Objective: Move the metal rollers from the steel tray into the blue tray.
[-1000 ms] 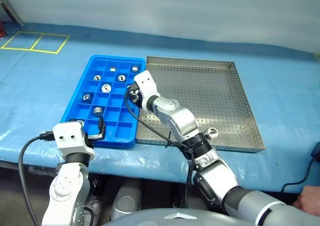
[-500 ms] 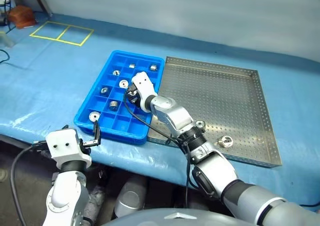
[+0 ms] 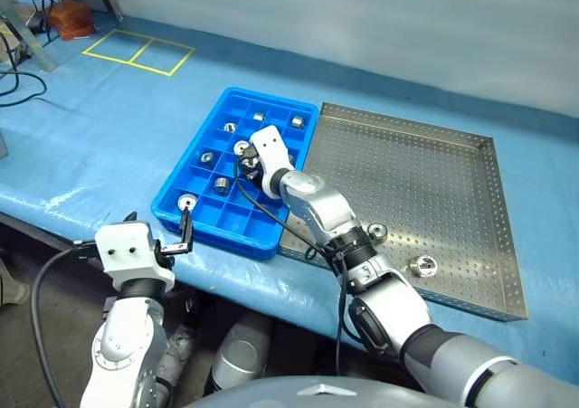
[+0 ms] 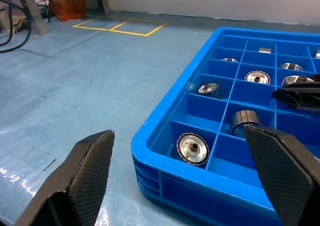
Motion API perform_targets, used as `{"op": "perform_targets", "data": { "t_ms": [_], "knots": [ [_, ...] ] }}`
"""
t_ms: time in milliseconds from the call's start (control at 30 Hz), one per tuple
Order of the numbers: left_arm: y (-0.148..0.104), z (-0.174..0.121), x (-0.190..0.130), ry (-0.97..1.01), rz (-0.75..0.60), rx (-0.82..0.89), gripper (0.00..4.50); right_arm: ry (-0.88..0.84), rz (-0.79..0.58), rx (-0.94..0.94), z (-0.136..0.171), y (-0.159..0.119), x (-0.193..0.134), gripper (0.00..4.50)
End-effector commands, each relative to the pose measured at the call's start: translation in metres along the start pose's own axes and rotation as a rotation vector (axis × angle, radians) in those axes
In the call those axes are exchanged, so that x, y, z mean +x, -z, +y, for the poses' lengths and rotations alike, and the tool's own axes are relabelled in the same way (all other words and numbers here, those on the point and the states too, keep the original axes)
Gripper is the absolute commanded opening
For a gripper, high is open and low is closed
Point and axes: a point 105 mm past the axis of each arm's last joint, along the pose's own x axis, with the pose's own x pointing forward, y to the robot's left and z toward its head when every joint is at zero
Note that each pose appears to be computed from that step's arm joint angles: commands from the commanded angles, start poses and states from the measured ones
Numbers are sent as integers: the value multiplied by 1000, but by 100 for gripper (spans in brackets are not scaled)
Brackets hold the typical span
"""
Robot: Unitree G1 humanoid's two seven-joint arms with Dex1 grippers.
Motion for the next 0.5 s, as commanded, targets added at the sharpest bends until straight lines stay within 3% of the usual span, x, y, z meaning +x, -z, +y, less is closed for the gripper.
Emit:
{"op": "perform_targets", "data": {
  "t_ms": [33,200,367,500],
  "knots": [
    [-5,-7,3,38,-21,0,450,-27,-57,6,5,-17,-7,268],
    [-4,-14,9,88,-18,0,450,-28,-73,35,4,-22,-22,439],
    [-5,-26,17,168,-19,1,450,34,-117,34,-16,-32,-53,449],
    [-1,-45,19,309,1,24,450,165,-60,38,-46,-18,-88,449]
  ]
}}
